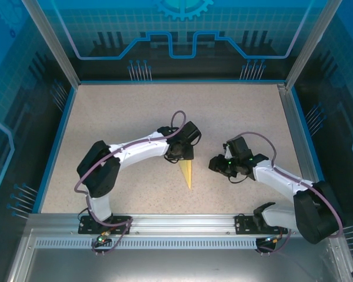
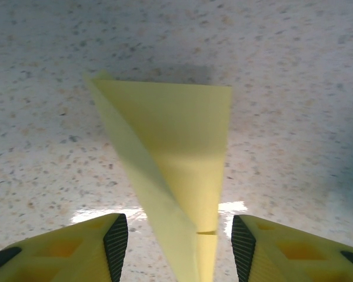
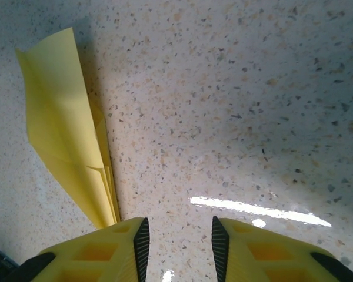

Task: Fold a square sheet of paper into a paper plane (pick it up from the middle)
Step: Move a paper plane to the center of the table, then reset both arms

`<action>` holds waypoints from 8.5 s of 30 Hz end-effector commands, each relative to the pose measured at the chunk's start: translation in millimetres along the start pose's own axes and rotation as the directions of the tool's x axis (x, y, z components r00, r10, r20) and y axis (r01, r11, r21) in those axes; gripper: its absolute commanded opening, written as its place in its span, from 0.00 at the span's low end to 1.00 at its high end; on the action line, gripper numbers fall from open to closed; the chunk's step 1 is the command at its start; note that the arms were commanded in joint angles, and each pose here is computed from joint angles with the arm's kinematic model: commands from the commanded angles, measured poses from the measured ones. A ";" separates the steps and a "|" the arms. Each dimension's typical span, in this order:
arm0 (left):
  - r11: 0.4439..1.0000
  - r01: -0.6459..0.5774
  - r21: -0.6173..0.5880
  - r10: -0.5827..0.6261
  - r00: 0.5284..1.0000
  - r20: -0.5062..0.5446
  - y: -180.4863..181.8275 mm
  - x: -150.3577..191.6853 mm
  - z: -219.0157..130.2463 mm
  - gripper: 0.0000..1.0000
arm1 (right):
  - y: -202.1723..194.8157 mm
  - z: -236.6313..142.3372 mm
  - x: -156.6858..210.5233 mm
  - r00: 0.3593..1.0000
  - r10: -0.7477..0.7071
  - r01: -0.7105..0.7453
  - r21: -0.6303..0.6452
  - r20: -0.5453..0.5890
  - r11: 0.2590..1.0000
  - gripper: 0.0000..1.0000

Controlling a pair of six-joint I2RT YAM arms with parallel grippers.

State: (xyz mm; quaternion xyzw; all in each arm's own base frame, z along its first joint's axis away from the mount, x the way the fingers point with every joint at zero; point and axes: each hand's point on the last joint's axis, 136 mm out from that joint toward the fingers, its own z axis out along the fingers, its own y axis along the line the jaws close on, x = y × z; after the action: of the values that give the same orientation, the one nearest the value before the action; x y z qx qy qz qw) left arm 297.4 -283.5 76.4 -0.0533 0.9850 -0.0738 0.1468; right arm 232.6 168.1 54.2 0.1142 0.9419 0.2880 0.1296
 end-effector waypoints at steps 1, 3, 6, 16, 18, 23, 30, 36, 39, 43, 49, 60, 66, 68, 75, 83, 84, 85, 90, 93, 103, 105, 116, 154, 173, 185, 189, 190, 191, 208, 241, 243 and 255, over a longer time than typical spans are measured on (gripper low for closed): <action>0.993 0.015 -0.120 -0.016 1.000 -0.009 18.2 1.7 5.2 0.54 | 10.9 -1.0 0.3 1.000 -0.024 0.024 -0.088 -0.002 0.996 0.39; 0.993 0.019 -0.116 -0.021 1.000 -0.017 14.1 1.4 9.9 0.54 | 12.1 -0.5 3.3 1.000 -0.025 0.024 -0.104 -0.008 0.994 0.42; 0.994 0.021 -0.104 -0.024 0.999 -0.031 8.4 2.4 16.5 0.54 | 12.6 0.5 6.2 0.999 -0.034 0.033 -0.118 -0.012 0.993 0.46; 0.997 0.012 -0.070 -0.016 0.999 -0.051 0.7 3.6 20.5 0.52 | 21.0 14.7 17.3 0.995 -0.072 0.062 -0.121 -0.074 0.991 0.47; 0.997 0.015 -0.080 -0.020 0.998 -0.057 4.4 6.8 21.5 0.46 | 24.7 18.5 20.0 0.994 -0.080 0.070 -0.123 -0.081 0.990 0.46; 0.996 0.037 -0.082 -0.040 0.999 -0.034 16.5 10.1 17.6 0.25 | 31.4 22.5 24.0 0.989 -0.113 0.101 -0.119 -0.092 0.988 0.48; 0.997 0.039 -0.064 -0.040 0.999 -0.013 23.7 10.8 10.0 0.14 | 39.3 26.8 24.4 0.987 -0.125 0.111 -0.130 -0.104 0.985 0.48; 0.998 0.040 -0.050 -0.040 0.999 0.001 28.4 11.2 7.3 0.12 | 58.4 33.9 26.7 0.976 -0.179 0.157 -0.165 -0.126 0.974 0.48; 0.998 0.039 -0.058 -0.039 0.999 -0.003 33.3 14.5 10.4 0.09 | 65.9 39.8 25.9 0.973 -0.192 0.167 -0.180 -0.130 0.969 0.48; 0.997 0.039 -0.065 -0.040 0.999 -0.010 37.5 18.2 13.0 0.07 | 69.3 53.0 25.2 0.967 -0.196 0.167 -0.180 -0.160 0.969 0.48; 0.997 0.033 -0.068 -0.034 0.999 -0.012 39.7 19.3 14.6 0.09 | 80.4 68.6 29.4 0.955 -0.223 0.183 -0.204 -0.197 0.962 0.46; 0.997 0.033 -0.065 -0.033 0.999 -0.012 39.6 19.7 16.7 0.10 | 84.0 73.2 35.7 0.948 -0.250 0.211 -0.199 -0.198 0.957 0.42; 0.998 0.028 -0.058 -0.028 1.000 0.004 38.8 17.4 13.2 0.10 | 87.7 64.9 35.7 0.946 -0.278 0.244 -0.202 -0.164 0.949 0.43; 0.998 0.030 -0.058 -0.030 1.000 0.005 39.2 17.2 13.3 0.10 | 89.5 61.7 36.2 0.945 -0.289 0.255 -0.212 -0.151 0.944 0.44; 0.998 0.033 -0.046 -0.033 0.999 0.003 37.4 17.7 14.7 0.10 | 92.4 60.3 39.3 0.937 -0.317 0.282 -0.223 -0.145 0.933 0.47; 0.998 0.036 -0.046 -0.036 0.999 0.003 38.6 18.7 14.1 0.10 | 95.8 68.6 43.5 0.926 -0.342 0.306 -0.213 -0.160 0.928 0.40; 0.998 0.038 -0.045 -0.038 0.999 0.005 38.5 18.4 13.6 0.10 | 93.7 69.2 43.7 0.924 -0.346 0.315 -0.189 -0.162 0.930 0.40; 0.998 0.038 -0.042 -0.038 0.999 0.007 38.1 17.8 12.8 0.11 | 92.1 70.0 43.4 0.922 -0.351 0.324 -0.168 -0.164 0.931 0.39; 0.998 0.040 -0.043 -0.040 0.999 0.007 38.5 18.2 13.1 0.11 | 84.5 76.1 42.6 0.917 -0.359 0.348 -0.091 -0.173 0.933 0.34; 0.998 0.041 -0.048 -0.040 0.999 0.008 40.7 18.9 12.9 0.11 | 81.1 81.7 44.6 0.913 -0.364 0.359 -0.065 -0.181 0.931 0.30; 0.998 0.041 -0.048 -0.041 0.999 0.010 42.6 20.3 11.5 0.11 | 79.6 88.5 43.9 0.904 -0.382 0.390 0.006 -0.192 0.921 0.23; 0.998 0.041 -0.047 -0.040 0.999 0.009 42.2 19.9 11.8 0.11 | 77.8 89.1 43.2 0.902 -0.385 0.397 0.028 -0.196 0.917 0.21; 0.998 0.054 0.021 -0.055 0.997 0.058 41.6 16.9 -4.9 0.25 | 88.4 78.0 37.4 0.888 -0.420 0.439 0.077 -0.189 0.895 0.11; 0.971 0.236 0.046 -0.241 0.957 0.161 118.7 21.0 -29.7 0.39 | 62.5 103.2 13.9 0.919 -0.319 0.391 0.444 -0.230 0.806 0.17; 0.972 0.232 0.045 -0.237 0.960 0.152 118.2 22.0 -31.2 0.40 | 85.2 79.7 -6.3 0.959 -0.266 0.283 0.426 -0.099 0.859 0.13; 0.974 0.223 0.050 -0.228 0.962 0.149 117.8 23.2 -31.5 0.41 | 61.9 109.9 3.8 0.961 -0.214 0.273 0.471 -0.176 0.839 0.18; 0.974 0.222 0.049 -0.227 0.962 0.149 118.1 23.1 -31.5 0.41 | 57.4 111.3 5.9 0.960 -0.212 0.276 0.478 -0.185 0.834 0.20; 0.974 0.219 0.049 -0.224 0.963 0.148 117.7 23.2 -31.3 0.41 | 58.2 111.2 6.0 0.959 -0.214 0.277 0.473 -0.185 0.836 0.20; 0.975 0.218 0.050 -0.223 0.963 0.148 117.5 23.2 -31.2 0.41 | 58.3 110.7 6.1 0.959 -0.215 0.279 0.472 -0.186 0.836 0.20; 0.980 0.180 0.082 -0.193 0.960 0.200 114.3 13.7 -43.9 0.42 | 116.9 57.0 -12.0 0.927 -0.361 0.374 0.312 -0.099 0.873 0.34; 0.971 0.151 -0.187 -0.001 0.782 0.623 209.4 -59.2 -114.9 0.98 | -54.2 -126.2 -125.5 0.721 -0.630 0.168 0.810 0.288 0.562 1.00; 0.966 0.154 -0.208 0.018 0.763 0.647 217.3 -67.0 -116.8 0.98 | -59.9 -111.9 -132.7 0.701 -0.638 0.200 0.770 0.319 0.605 0.99; 0.939 0.190 -0.287 0.049 0.752 0.658 272.3 -83.4 -86.7 0.98 | -63.9 -85.0 -161.0 0.588 -0.685 0.281 0.685 0.431 0.672 0.99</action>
State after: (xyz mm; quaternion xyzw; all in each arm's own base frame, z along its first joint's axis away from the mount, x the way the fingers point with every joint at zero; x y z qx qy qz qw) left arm 315.5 3.9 133.3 -0.1550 0.8761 0.1116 0.4427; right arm 327.3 16.2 100.4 -0.0123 0.8887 -0.1261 0.4407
